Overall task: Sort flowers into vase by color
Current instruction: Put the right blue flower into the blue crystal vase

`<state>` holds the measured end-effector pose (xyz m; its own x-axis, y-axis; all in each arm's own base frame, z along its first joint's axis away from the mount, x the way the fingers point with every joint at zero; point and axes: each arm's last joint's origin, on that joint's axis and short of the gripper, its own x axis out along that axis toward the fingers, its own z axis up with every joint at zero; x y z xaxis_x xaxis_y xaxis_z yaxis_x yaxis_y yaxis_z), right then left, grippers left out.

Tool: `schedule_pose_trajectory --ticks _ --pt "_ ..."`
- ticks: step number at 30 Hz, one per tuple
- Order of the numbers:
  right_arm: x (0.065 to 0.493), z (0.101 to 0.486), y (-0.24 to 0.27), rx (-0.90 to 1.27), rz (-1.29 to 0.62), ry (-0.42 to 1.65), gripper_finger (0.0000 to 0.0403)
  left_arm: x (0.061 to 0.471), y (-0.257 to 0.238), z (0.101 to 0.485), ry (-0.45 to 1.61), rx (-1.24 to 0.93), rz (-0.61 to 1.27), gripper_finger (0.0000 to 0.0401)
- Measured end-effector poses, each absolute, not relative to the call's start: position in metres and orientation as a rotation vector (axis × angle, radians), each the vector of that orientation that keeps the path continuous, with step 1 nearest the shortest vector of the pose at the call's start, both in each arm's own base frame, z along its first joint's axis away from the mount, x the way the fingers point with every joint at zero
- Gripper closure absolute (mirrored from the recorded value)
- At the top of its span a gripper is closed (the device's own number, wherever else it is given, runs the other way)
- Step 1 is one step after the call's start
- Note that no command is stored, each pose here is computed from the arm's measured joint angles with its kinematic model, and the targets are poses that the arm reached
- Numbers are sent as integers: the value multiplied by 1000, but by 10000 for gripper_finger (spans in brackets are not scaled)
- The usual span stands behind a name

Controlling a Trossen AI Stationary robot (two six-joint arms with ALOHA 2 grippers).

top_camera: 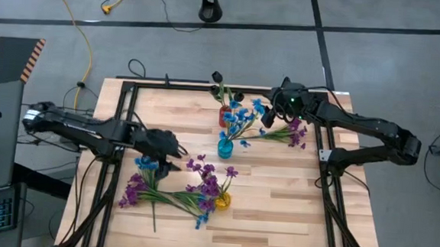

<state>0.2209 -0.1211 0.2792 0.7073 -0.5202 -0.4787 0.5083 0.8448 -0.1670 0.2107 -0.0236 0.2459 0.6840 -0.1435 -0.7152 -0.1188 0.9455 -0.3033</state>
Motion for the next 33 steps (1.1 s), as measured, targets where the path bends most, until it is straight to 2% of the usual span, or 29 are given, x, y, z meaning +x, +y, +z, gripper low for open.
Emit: schedule_pose_trajectory --ticks 13,22,33 --pt "228 279 -107 -40 -510 541 160 237 -71 190 1087 -374 -63 160" --pt "229 278 -104 -44 -496 544 160 248 -92 160 1175 -379 -102 160" --pt "229 278 -104 -45 -495 553 160 252 -100 142 1223 -354 -95 160"
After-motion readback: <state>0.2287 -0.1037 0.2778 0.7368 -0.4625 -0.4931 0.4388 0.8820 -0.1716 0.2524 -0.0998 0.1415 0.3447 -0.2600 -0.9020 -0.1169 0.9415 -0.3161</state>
